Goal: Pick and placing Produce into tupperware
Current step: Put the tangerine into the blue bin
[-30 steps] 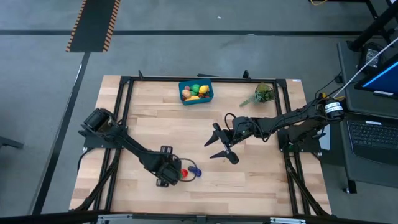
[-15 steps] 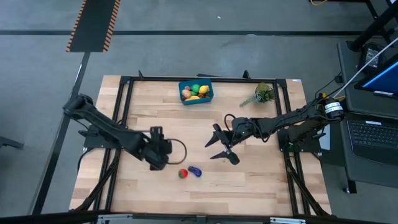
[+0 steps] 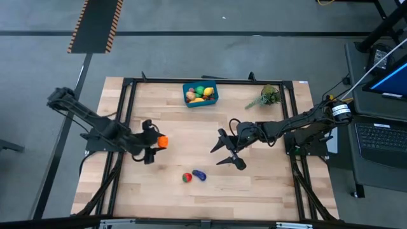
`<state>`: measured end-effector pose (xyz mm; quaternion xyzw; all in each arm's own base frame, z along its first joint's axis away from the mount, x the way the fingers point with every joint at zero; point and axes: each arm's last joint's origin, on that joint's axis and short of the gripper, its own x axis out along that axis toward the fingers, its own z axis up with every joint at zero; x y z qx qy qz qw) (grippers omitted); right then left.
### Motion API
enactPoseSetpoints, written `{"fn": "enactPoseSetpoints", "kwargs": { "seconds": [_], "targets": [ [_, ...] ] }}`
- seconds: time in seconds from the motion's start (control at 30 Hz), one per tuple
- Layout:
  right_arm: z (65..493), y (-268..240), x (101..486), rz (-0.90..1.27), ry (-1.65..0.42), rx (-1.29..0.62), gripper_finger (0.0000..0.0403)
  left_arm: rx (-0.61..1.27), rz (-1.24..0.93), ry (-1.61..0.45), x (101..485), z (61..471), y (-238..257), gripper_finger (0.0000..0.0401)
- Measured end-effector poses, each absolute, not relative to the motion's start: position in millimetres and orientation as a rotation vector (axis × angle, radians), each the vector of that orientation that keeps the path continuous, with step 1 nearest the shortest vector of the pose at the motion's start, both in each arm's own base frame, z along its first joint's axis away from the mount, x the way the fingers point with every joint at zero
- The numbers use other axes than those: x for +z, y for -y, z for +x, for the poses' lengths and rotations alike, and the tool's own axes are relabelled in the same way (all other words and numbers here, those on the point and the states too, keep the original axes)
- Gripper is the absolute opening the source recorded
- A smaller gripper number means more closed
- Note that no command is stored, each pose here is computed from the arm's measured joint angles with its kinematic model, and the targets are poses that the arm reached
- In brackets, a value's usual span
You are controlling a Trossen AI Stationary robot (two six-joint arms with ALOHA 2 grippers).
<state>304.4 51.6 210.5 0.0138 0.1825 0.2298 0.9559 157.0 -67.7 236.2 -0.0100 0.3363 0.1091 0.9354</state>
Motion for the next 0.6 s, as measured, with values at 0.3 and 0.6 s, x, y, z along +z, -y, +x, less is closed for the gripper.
{"fn": "enactPoseSetpoints", "kwargs": {
  "seconds": [0.3,0.6],
  "targets": [
    [306.9,-50.4,215.9,-0.009,-0.304,0.419,0.0278,0.125,0.0,-0.45,219.9,141.8,56.9,0.0231],
    [324.8,-49.3,198.6,-0.002,-0.228,0.398,0.0278,0.074,0.018,-0.365,205.0,144.8,48.8,0.0231]
  ]
}}
